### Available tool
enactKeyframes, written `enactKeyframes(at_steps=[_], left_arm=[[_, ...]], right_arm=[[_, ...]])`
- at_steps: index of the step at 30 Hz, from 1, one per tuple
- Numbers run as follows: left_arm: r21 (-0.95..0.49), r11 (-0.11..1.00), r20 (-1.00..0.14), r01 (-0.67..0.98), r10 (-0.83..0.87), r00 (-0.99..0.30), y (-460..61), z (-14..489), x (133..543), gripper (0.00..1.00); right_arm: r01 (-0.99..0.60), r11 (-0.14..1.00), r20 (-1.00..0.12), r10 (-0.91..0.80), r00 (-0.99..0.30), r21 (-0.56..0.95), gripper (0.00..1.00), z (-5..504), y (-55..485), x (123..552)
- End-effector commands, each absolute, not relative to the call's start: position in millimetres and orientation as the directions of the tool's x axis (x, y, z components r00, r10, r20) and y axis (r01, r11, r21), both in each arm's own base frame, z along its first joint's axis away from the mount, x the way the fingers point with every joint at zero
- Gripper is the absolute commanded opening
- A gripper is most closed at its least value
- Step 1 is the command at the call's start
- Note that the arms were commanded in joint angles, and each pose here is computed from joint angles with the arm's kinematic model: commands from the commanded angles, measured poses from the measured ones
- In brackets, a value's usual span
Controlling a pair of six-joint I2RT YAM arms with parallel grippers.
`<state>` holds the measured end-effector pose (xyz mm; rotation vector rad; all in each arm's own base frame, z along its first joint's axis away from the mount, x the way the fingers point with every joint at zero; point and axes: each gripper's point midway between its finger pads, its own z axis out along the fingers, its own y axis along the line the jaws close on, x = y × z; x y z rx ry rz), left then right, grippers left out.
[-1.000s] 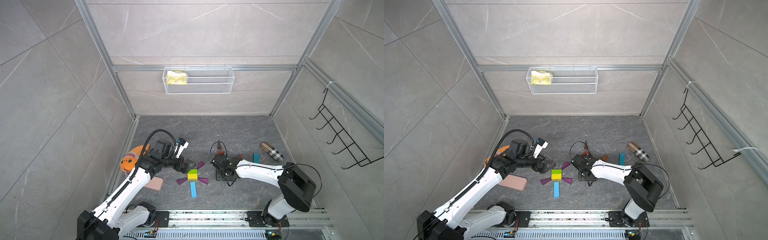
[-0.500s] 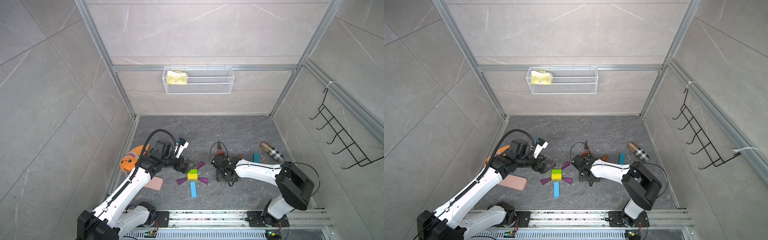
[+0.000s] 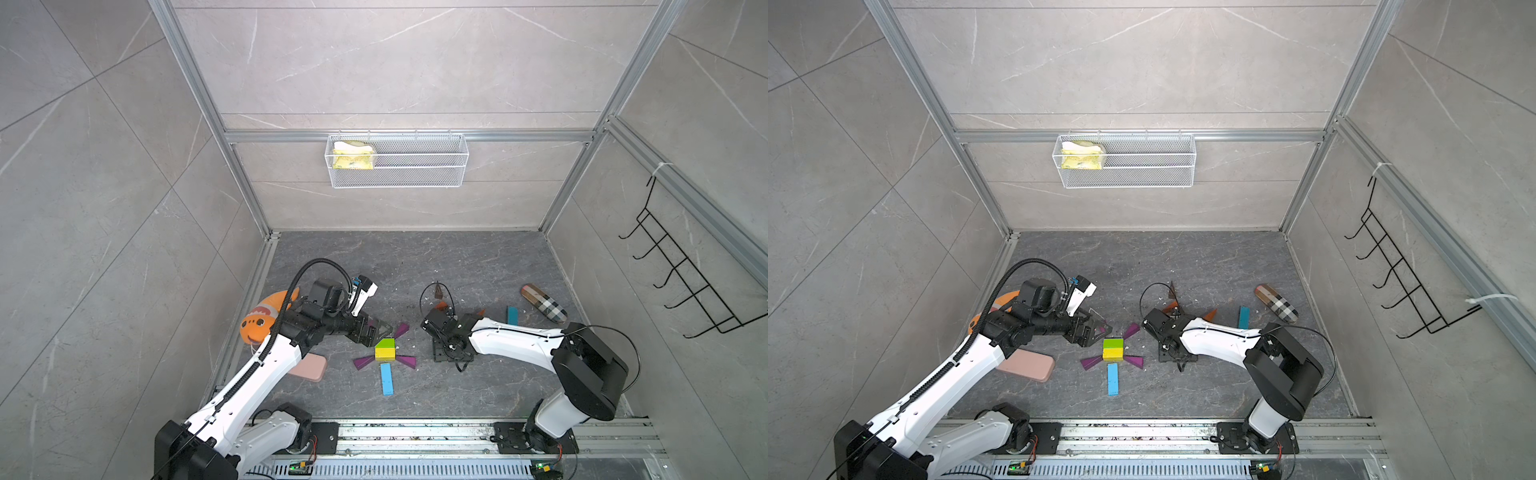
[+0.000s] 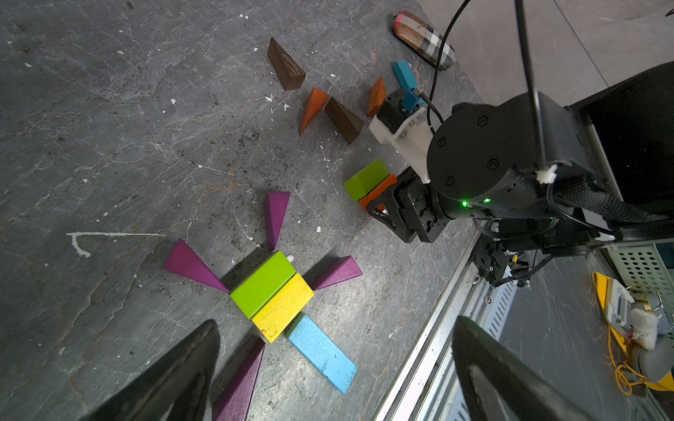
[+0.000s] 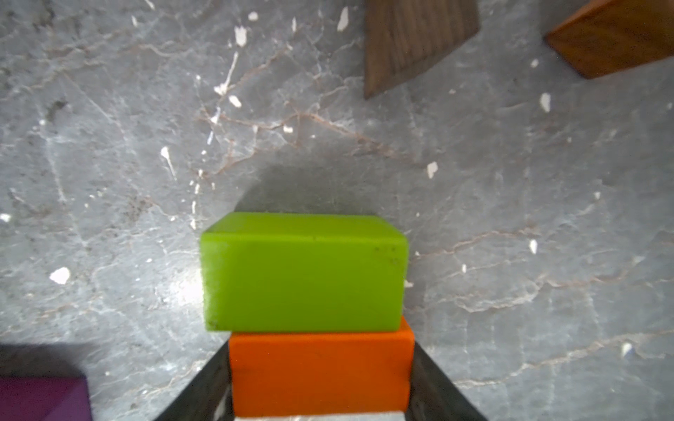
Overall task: Assemble a small pinwheel with building blocks
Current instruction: Assemble the building block at the center of the board.
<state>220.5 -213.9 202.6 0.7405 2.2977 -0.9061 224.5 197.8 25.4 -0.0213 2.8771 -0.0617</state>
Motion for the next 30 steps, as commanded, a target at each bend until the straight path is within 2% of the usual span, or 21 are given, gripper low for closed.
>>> enactKeyframes(at_steps=[1,11,22,26,27,28,30], left_arm=[[-0.438,0.59,-0.683,0.678,0.272,-0.678,-218.5,212.8,221.9,1.0],[-0.439,0.59,-0.681,0.678,0.274,-0.679,-218.9,212.0,221.8,1.0],[-0.443,0.584,-0.682,0.681,0.274,-0.678,-219.6,213.2,220.8,1.0],[-0.411,0.583,-0.71,0.701,0.279,-0.647,-217.5,216.4,220.6,1.0],[-0.389,0.591,-0.724,0.706,0.277,-0.631,-215.2,217.5,222.7,1.0],[-0.37,0.599,-0.739,0.71,0.273,-0.616,-213.7,219.0,224.4,1.0],[-0.342,0.602,-0.769,0.722,0.263,-0.583,-212.7,220.7,227.6,1.0]], right_arm=[[-0.009,0.999,-0.262,-0.022,-0.965,-0.05,0.65,24.6,200.0,228.5],[-0.014,0.999,-0.265,-0.027,-0.964,-0.049,0.62,25.9,204.1,232.3],[-0.005,0.997,-0.272,-0.025,-0.962,-0.073,0.72,28.7,198.7,232.9],[-0.018,0.998,-0.298,-0.036,-0.954,-0.062,0.77,37.5,199.2,235.3],[-0.023,0.998,-0.307,-0.039,-0.951,-0.056,0.86,41.3,199.5,236.0],[-0.028,0.998,-0.317,-0.042,-0.947,-0.048,0.99,45.5,200.7,237.4],[-0.041,0.999,-0.353,-0.048,-0.934,-0.028,1.0,59.2,202.5,241.1]])
